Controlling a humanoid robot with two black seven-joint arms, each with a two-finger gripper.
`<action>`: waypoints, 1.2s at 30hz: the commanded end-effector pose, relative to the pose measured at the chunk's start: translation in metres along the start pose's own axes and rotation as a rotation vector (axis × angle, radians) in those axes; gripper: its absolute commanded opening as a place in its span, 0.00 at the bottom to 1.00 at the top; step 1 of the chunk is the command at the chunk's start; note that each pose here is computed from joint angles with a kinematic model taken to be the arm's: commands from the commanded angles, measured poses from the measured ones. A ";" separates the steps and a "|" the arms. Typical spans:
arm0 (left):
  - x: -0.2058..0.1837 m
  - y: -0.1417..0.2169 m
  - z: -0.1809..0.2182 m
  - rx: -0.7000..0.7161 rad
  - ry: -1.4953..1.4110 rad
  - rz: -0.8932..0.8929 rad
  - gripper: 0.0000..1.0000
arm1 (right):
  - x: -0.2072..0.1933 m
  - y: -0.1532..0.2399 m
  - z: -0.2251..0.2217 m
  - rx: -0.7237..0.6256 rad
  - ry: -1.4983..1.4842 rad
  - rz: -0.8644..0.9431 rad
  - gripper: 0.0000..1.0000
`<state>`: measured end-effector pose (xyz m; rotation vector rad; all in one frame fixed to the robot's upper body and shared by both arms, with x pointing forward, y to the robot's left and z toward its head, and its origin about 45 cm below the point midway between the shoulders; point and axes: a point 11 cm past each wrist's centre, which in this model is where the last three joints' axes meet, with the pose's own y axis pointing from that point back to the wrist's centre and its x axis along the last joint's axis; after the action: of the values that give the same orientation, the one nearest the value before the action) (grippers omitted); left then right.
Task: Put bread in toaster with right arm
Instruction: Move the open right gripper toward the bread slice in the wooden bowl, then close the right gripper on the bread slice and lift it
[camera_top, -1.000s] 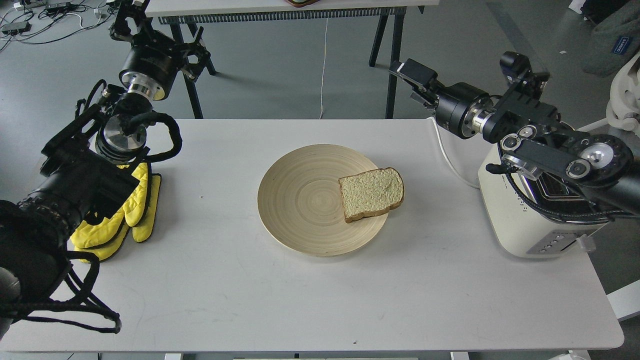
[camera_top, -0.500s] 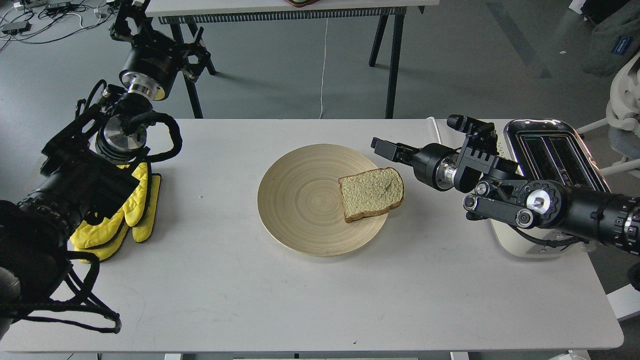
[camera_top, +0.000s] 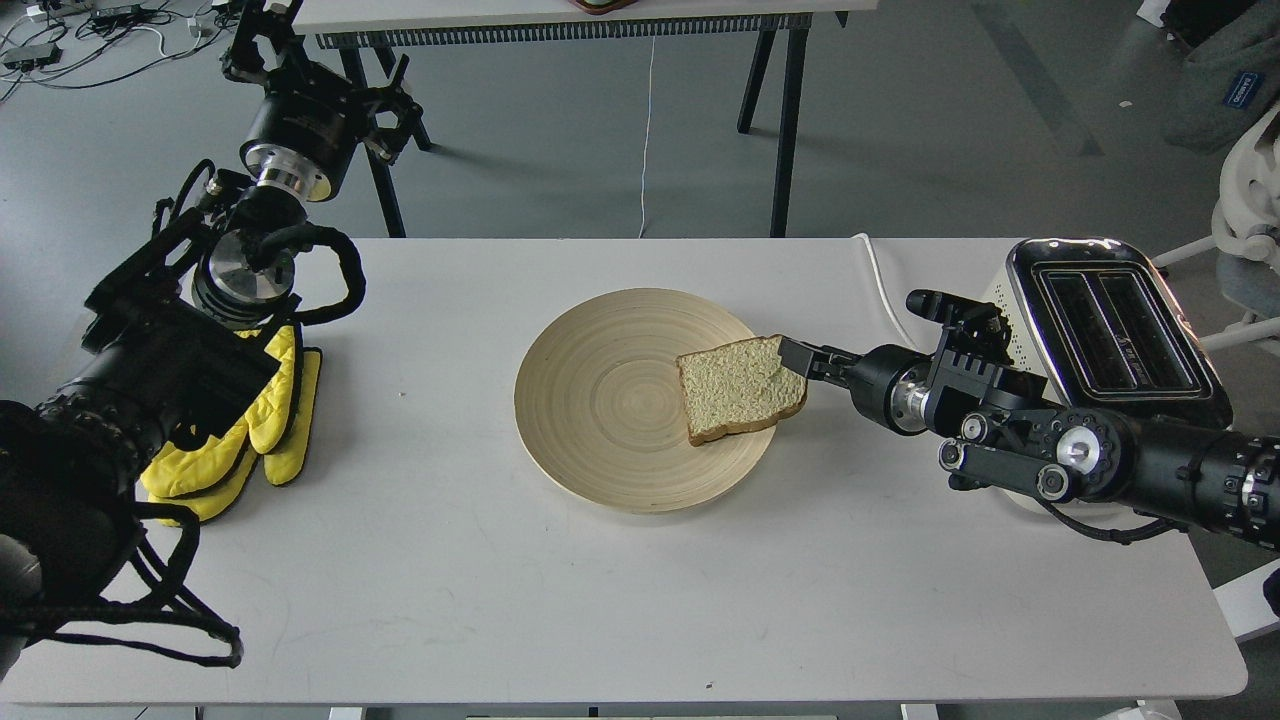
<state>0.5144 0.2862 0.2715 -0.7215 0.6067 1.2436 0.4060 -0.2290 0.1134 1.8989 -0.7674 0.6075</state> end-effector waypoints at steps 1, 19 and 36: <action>0.000 0.000 0.000 0.000 0.000 0.000 1.00 | -0.002 0.000 0.001 -0.003 -0.004 -0.003 0.64; 0.001 0.000 0.002 -0.013 0.000 0.006 1.00 | -0.013 -0.013 -0.011 0.002 -0.013 -0.004 0.25; 0.000 -0.001 0.002 -0.012 -0.001 0.005 1.00 | 0.001 -0.009 -0.023 0.038 -0.044 0.030 0.00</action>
<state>0.5146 0.2872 0.2716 -0.7291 0.6019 1.2547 0.4101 -0.2083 0.1104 1.9206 -0.8052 0.6036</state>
